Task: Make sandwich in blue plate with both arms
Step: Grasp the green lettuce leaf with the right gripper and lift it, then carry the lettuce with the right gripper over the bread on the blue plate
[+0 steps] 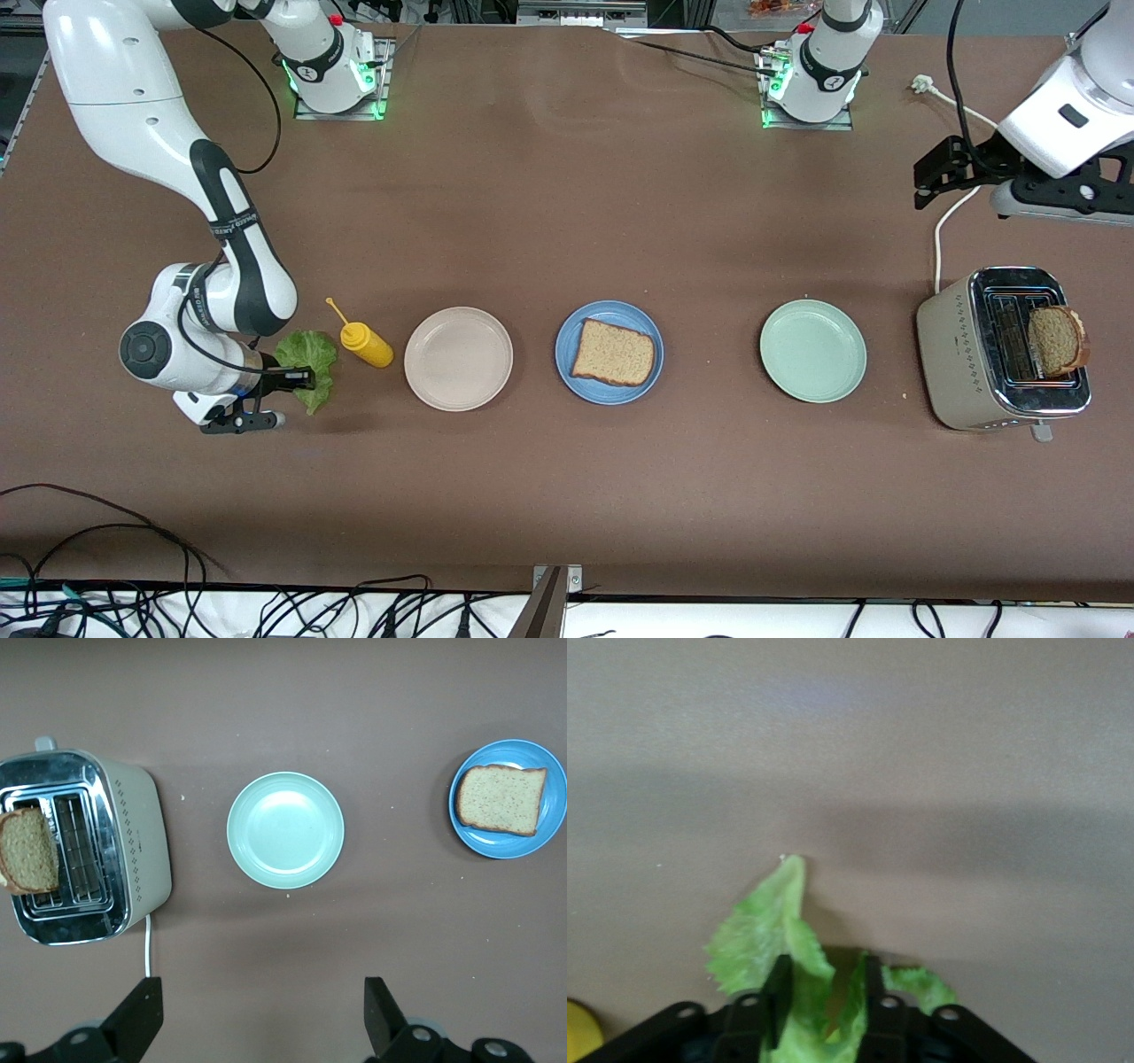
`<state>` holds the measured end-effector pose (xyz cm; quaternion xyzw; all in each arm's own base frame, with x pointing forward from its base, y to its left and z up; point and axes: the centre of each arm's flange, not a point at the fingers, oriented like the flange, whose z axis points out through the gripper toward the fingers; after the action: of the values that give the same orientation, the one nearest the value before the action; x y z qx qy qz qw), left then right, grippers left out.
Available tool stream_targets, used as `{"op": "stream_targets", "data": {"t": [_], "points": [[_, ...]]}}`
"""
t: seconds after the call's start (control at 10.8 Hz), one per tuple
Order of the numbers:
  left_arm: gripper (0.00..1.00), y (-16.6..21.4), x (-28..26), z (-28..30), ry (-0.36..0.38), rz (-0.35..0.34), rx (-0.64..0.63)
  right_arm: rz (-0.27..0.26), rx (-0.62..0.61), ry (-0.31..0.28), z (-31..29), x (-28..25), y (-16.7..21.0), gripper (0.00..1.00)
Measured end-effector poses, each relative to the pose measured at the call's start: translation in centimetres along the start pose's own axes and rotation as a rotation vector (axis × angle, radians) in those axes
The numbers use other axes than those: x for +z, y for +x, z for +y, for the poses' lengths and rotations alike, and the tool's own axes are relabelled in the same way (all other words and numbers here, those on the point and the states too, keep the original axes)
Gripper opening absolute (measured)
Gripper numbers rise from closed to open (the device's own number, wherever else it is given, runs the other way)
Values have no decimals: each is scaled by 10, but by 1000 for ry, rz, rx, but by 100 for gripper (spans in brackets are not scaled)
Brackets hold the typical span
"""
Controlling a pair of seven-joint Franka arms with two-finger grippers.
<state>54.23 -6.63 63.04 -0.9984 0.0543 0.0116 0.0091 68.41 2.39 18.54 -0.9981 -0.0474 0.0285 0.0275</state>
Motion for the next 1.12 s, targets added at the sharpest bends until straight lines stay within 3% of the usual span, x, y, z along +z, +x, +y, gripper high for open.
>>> {"op": "stream_targets", "data": {"t": [0.28,0.65,1.12], "points": [[100,-9,3,-6,-38,-6,-19,-33,-13,10,-8,-45,-3,6],[100,-14,-3,1,-36,1,-7,-54,-24,23,-17,-150,-22,5],[100,-15,-4,6,-36,1,1,-59,-45,27,-56,-238,-53,5]]}}
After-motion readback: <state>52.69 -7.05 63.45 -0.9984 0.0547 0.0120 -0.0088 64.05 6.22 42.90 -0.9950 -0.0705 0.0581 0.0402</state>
